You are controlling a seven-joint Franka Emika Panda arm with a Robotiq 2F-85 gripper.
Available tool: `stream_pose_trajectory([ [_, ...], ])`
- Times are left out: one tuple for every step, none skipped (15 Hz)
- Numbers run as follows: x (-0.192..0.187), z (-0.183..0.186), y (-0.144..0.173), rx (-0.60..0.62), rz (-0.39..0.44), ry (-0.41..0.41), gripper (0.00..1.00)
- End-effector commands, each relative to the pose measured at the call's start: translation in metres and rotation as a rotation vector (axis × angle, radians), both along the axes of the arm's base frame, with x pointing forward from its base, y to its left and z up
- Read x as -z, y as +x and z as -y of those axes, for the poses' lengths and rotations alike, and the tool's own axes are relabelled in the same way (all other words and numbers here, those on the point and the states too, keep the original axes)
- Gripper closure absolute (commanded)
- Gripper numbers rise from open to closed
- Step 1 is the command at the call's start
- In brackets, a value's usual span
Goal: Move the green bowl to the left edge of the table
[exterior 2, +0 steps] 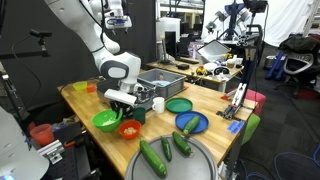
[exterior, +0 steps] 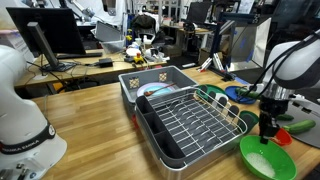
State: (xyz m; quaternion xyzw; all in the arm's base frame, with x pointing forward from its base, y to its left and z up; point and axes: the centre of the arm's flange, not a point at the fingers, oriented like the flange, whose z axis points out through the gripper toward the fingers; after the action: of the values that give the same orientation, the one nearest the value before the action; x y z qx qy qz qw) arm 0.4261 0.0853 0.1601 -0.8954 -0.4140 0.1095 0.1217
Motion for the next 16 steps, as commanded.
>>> stream_pose_trajectory([
  [0.004, 0.000, 0.005, 0.000, -0.006, 0.004, 0.42],
  [0.001, 0.001, 0.006, 0.003, -0.001, 0.008, 0.34],
  [-0.002, 0.002, 0.007, 0.009, 0.011, 0.005, 0.27],
  [-0.008, 0.005, 0.008, 0.019, 0.021, 0.001, 0.20],
  [-0.011, 0.008, 0.010, 0.027, 0.027, -0.016, 0.15],
  [-0.016, 0.012, 0.011, 0.033, 0.040, -0.040, 0.07],
  [-0.022, 0.016, 0.011, 0.045, 0.044, -0.053, 0.02],
  [-0.027, 0.020, 0.011, 0.058, 0.052, -0.069, 0.00],
  [-0.034, 0.023, 0.010, 0.072, 0.064, -0.081, 0.00],
  [-0.043, 0.027, 0.010, 0.092, 0.076, -0.091, 0.00],
  [-0.052, 0.030, 0.010, 0.110, 0.088, -0.092, 0.00],
  [-0.063, 0.034, 0.008, 0.134, 0.099, -0.089, 0.00],
  [-0.073, 0.037, 0.008, 0.155, 0.110, -0.089, 0.00],
  [-0.085, 0.040, 0.005, 0.184, 0.106, -0.082, 0.00],
  [-0.066, 0.034, 0.019, 0.145, 0.113, -0.079, 0.00],
  [-0.076, 0.037, 0.017, 0.158, 0.115, -0.080, 0.00],
])
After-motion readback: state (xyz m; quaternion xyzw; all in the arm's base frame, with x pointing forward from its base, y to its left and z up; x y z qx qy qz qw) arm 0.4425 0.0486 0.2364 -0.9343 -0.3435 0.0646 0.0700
